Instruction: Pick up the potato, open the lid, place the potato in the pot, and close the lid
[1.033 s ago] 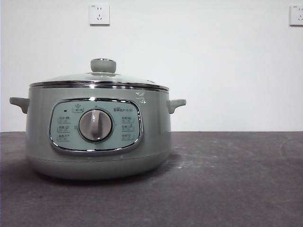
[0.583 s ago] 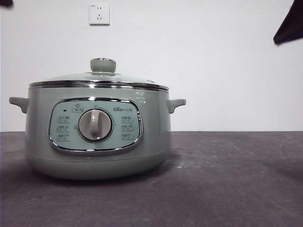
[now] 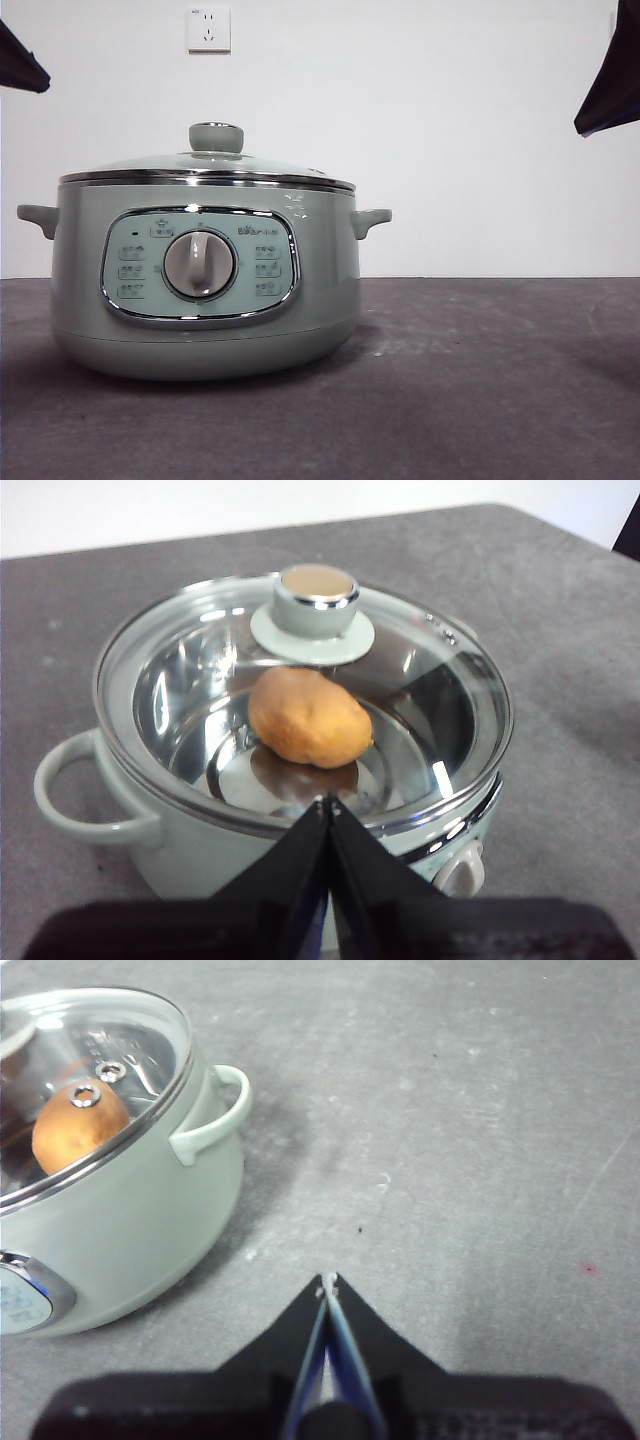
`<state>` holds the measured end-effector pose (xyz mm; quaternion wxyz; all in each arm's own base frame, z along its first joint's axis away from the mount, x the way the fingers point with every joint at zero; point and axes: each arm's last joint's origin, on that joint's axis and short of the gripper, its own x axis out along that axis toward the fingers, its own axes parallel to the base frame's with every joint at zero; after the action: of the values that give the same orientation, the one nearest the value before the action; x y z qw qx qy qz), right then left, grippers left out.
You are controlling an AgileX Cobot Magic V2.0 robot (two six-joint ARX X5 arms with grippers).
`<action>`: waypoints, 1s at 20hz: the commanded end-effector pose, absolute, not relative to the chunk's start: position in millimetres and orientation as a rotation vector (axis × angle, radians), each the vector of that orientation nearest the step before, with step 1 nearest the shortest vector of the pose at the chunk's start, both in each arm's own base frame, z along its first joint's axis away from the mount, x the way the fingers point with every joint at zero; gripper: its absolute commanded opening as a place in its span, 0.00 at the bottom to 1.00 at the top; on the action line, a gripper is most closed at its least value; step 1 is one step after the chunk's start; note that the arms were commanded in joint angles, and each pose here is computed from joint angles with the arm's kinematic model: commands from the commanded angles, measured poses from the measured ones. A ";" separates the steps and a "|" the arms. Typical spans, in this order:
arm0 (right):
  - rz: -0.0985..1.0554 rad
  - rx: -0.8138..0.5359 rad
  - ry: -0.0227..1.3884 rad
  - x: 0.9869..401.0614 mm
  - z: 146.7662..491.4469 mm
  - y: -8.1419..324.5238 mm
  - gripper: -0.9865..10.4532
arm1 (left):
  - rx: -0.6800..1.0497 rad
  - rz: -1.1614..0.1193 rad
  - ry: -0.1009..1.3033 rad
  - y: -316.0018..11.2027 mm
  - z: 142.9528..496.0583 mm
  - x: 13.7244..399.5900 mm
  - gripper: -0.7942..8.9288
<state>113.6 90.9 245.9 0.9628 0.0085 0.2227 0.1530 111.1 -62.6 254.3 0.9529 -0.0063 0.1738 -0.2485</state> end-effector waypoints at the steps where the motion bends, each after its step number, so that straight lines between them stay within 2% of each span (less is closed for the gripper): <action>1: 0.305 0.027 0.451 113.4 244.0 90.7 0.09 | -0.018 -0.507 0.359 -62.8 252.9 110.8 0.08; 3: 0.305 0.027 0.451 113.4 244.1 90.6 0.09 | 0.012 -0.514 0.348 -61.2 253.5 108.1 0.08; 6: 0.305 0.027 0.451 113.4 244.1 90.7 0.09 | 0.105 -0.460 0.257 -50.3 259.6 102.8 0.08; 12: 0.305 0.027 0.451 113.4 244.1 90.6 0.09 | 0.102 -0.238 0.166 -20.2 263.3 91.7 0.08; 20: 0.305 0.027 0.451 113.4 244.1 90.6 0.09 | 0.103 -0.105 0.135 -3.5 210.6 87.0 0.08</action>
<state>113.5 90.8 246.1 0.9629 0.0090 0.2221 0.1531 86.8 -3.6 210.2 0.9948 0.0457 0.0738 -0.0525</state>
